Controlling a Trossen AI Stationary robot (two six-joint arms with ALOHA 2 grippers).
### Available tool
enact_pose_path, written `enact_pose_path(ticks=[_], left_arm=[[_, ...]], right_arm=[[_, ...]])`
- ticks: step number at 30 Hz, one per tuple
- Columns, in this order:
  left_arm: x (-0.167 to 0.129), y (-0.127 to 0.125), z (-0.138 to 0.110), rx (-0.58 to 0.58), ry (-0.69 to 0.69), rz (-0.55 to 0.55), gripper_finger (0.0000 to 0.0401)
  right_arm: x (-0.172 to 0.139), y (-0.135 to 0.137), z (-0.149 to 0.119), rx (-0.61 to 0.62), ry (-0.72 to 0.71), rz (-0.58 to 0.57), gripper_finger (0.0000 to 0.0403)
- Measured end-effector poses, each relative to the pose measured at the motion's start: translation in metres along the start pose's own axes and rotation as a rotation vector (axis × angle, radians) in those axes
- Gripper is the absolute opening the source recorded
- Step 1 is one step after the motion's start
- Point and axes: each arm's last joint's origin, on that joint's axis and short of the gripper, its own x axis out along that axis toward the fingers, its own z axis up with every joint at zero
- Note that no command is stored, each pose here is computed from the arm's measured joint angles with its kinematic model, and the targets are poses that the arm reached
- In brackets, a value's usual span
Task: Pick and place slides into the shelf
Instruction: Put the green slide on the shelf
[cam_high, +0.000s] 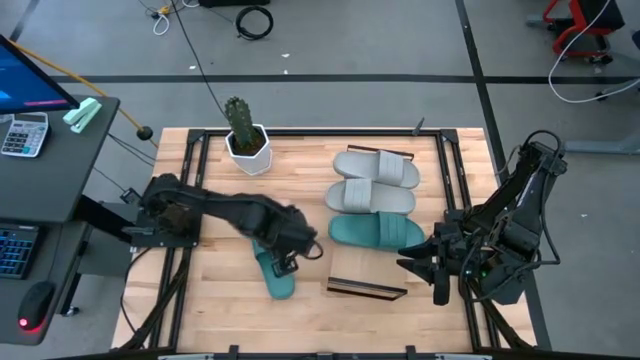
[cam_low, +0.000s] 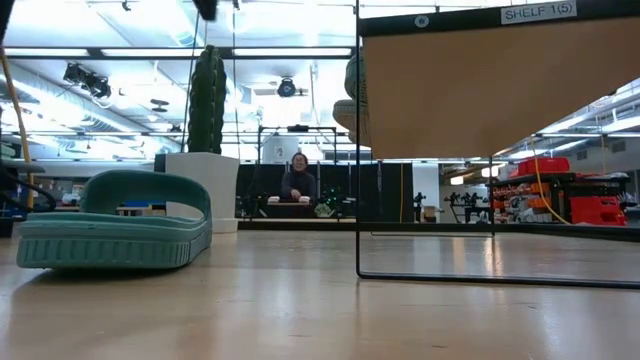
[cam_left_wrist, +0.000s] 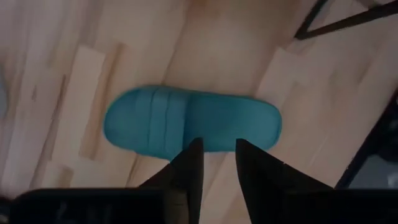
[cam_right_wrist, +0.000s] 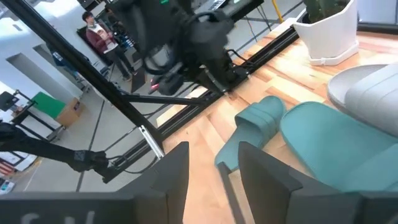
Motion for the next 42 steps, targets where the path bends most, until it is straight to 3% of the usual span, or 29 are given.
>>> enact_pose_path(ticks=[4,17,20,26,33,42], left_arm=[[-0.008,-0.01,-0.018,-0.097,-0.038,0.059,0.0092],[-0.019,-0.061,-0.075,-0.344,-0.261,0.096,0.0073],[-0.021,-0.068,-0.085,-0.38,-0.281,0.082,0.0071],[-0.024,-0.078,-0.102,-0.471,-0.298,0.045,0.0078],[-0.026,-0.082,-0.11,-0.465,-0.337,0.041,0.0075],[-0.027,-0.084,-0.114,-0.473,-0.336,0.027,0.0081]], right_arm=[[0.0,-0.002,-0.001,-0.019,-0.001,-0.013,0.0146],[0.014,-0.013,0.006,-0.003,-0.023,-0.103,0.0146],[0.019,-0.014,0.008,0.037,0.027,-0.093,0.0146],[0.025,-0.011,0.011,-0.03,0.11,-0.029,0.0146],[0.033,-0.006,0.018,-0.139,0.191,0.096,0.0146],[0.039,-0.005,0.024,-0.164,0.181,0.131,0.0146]])
